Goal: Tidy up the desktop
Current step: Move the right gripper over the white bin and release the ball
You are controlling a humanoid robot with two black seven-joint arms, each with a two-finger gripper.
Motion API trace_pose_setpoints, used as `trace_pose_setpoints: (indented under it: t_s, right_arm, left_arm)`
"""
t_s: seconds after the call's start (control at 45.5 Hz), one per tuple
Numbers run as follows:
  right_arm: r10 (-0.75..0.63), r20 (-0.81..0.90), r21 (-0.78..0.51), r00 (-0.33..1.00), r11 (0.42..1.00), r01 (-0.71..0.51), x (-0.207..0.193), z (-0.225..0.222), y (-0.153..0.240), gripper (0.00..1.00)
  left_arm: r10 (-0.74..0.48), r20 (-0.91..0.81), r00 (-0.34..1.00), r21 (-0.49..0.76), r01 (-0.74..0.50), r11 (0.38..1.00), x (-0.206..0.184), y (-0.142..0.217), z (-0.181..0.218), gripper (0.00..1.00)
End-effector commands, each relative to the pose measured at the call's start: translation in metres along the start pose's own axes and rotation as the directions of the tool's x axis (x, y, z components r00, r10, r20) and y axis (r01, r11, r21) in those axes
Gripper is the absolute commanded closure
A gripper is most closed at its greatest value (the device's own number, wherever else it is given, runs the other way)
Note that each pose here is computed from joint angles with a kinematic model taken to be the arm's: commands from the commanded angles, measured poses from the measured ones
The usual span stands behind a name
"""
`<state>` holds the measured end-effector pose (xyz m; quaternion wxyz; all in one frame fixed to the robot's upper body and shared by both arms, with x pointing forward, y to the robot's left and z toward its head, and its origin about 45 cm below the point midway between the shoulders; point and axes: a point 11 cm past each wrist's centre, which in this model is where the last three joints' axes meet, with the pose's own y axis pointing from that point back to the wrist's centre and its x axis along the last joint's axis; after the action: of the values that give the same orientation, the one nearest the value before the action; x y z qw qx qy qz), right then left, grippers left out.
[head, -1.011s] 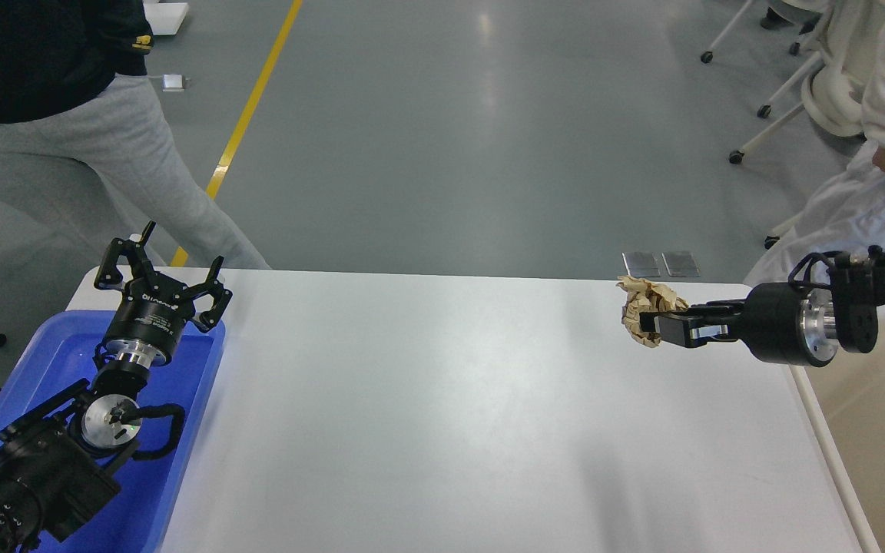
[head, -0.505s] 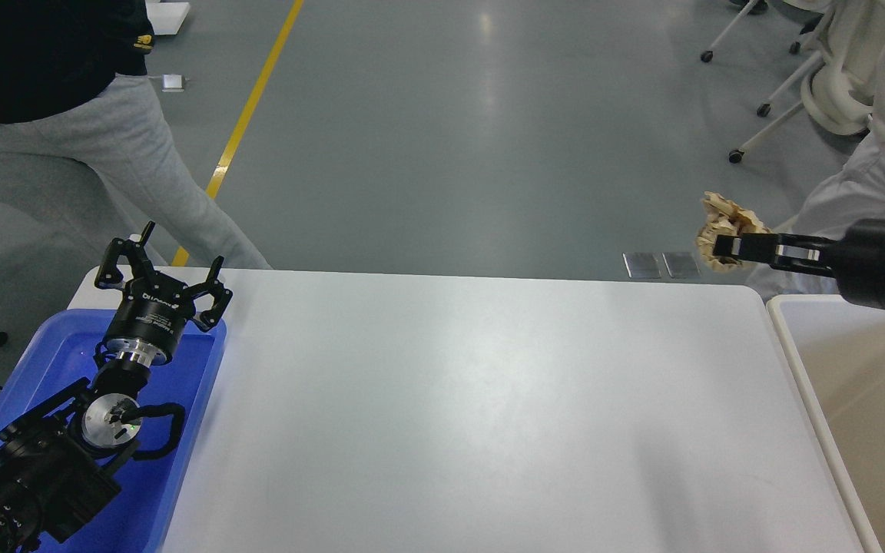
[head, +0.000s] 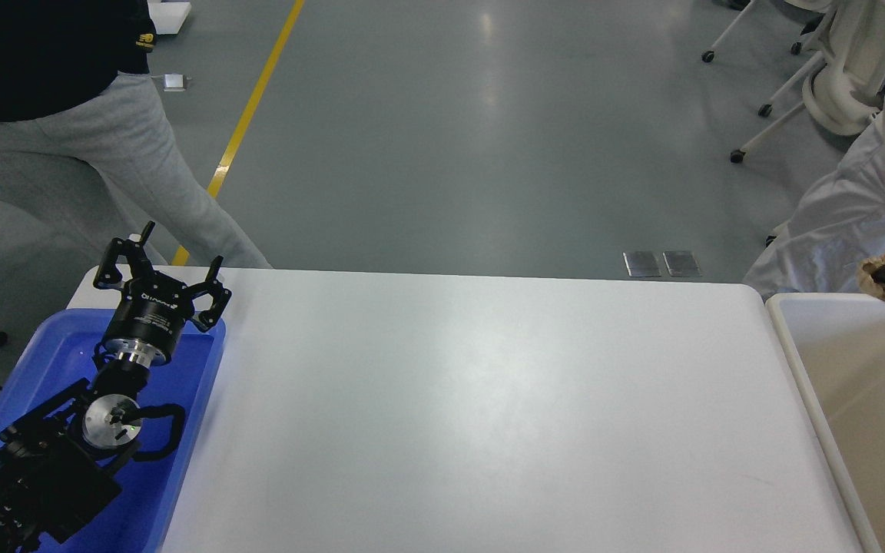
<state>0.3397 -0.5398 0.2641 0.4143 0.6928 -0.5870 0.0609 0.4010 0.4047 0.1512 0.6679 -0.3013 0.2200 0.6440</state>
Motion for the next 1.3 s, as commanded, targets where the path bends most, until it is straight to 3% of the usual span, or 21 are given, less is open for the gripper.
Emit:
trace_pose_setpoints:
  t_s: [0.0, 0.154, 0.396, 0.879, 0.923, 0.967, 0.989, 1.033, 1.099, 1.209, 1.275]
  right_arm:
    - [0.16, 0.232, -0.229, 0.959, 0.968, -0.106, -0.006, 0.106, 0.006, 1.0]
    - [0.22, 0.284, -0.323, 0.933, 0.938, -0.123, -0.028, 0.149, -0.001, 1.0]
    - [0.319, 0.295, -0.416, 0.901, 0.891, -0.179, -0.048, 0.179, -0.015, 1.0]
    - [0.376, 0.27, -0.478, 0.886, 0.851, -0.215, -0.064, 0.184, -0.028, 0.99]
    - [0.386, 0.271, -0.484, 0.882, 0.847, -0.222, -0.062, 0.185, -0.027, 0.83]
    - [0.396, 0.268, -0.486, 0.878, 0.843, -0.232, -0.059, 0.185, -0.026, 0.58]
    - [0.401, 0.264, -0.488, 0.877, 0.84, -0.237, -0.058, 0.185, -0.025, 0.5]
    - [0.403, 0.261, -0.489, 0.877, 0.839, -0.239, -0.058, 0.186, -0.025, 0.44]
    - [0.404, 0.258, -0.489, 0.877, 0.838, -0.242, -0.059, 0.185, -0.026, 0.16]
    - [0.446, 0.232, -0.497, 0.865, 0.818, -0.288, -0.05, 0.185, -0.023, 0.02]
    - [0.455, 0.225, -0.496, 0.861, 0.815, -0.301, -0.051, 0.182, -0.026, 0.02]
  left_arm:
    - [0.0, 0.0, 1.0, 0.0, 0.0, 1.0, 0.0, 0.0, 0.0, 0.0]
    - [0.002, 0.0, 1.0, 0.001, -0.002, 1.0, 0.001, 0.001, 0.0, 0.0]
    - [0.002, 0.0, 1.0, 0.001, -0.002, 1.0, 0.001, 0.001, 0.0, 0.0]
    - [0.002, 0.0, 1.0, 0.001, -0.002, 1.0, 0.001, 0.001, 0.0, 0.0]
    - [0.002, 0.0, 1.0, 0.001, -0.002, 1.0, 0.001, 0.001, 0.0, 0.0]
    - [0.002, 0.0, 1.0, 0.001, -0.002, 1.0, 0.001, 0.001, 0.0, 0.0]
    - [0.002, 0.0, 1.0, 0.001, -0.002, 1.0, 0.001, 0.001, 0.0, 0.0]
    - [0.002, 0.0, 1.0, 0.001, -0.002, 1.0, 0.001, 0.001, 0.0, 0.0]
    - [0.002, 0.0, 1.0, 0.001, -0.002, 1.0, 0.001, 0.001, 0.0, 0.0]
    - [0.002, 0.0, 1.0, 0.001, -0.002, 1.0, 0.001, 0.001, 0.0, 0.0]
    - [0.002, 0.0, 1.0, 0.001, -0.002, 1.0, 0.001, 0.001, 0.0, 0.0]
